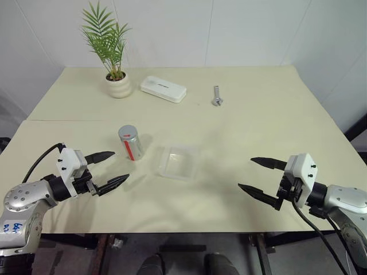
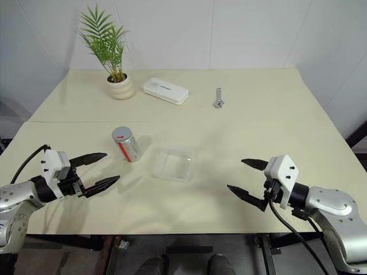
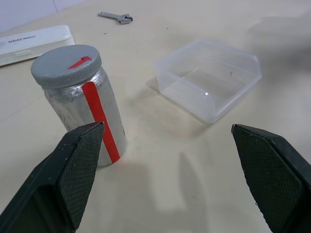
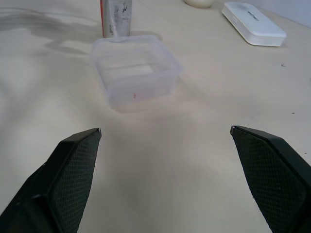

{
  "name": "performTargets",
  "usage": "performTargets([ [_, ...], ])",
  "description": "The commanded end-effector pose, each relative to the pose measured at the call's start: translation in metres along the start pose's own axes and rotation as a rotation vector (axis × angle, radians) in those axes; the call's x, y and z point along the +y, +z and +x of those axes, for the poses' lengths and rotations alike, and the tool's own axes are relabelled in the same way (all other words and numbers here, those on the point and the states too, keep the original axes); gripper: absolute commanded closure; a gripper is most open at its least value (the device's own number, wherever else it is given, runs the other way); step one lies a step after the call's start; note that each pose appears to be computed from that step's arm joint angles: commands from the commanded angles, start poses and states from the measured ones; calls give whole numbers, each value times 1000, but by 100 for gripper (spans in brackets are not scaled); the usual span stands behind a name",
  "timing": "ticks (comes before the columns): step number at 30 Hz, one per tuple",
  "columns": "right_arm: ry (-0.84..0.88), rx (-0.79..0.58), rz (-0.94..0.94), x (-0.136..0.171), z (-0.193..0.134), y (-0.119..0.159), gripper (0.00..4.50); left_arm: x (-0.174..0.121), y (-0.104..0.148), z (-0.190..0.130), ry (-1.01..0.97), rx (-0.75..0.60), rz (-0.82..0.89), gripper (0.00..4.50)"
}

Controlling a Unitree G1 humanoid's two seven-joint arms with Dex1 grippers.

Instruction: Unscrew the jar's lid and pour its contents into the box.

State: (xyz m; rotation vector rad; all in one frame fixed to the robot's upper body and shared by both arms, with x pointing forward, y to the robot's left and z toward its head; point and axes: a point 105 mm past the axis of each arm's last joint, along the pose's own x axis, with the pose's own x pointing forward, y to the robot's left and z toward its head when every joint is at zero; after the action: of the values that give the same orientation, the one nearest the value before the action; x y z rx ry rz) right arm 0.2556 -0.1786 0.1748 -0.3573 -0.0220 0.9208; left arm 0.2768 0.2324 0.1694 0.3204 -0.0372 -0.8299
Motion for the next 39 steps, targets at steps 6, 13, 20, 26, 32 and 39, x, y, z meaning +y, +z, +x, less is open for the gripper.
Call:
performTargets([
  [6,71,-72,-53,5,18,15,1,6,3,-13,133,-4,43,3],
  [13,165,-218,-46,6,55,45,1,-3,-2,-14,435,-41,19,3],
  [20,260,-304,-62,5,84,65,1,5,3,11,651,-86,58,3],
  [26,288,-363,-70,2,96,82,1,12,1,38,751,-100,33,3],
  [32,315,-382,-73,9,98,87,1,20,-7,52,789,-92,-3,3],
  [39,306,-401,-53,14,98,90,1,26,-12,67,757,-97,-9,3],
])
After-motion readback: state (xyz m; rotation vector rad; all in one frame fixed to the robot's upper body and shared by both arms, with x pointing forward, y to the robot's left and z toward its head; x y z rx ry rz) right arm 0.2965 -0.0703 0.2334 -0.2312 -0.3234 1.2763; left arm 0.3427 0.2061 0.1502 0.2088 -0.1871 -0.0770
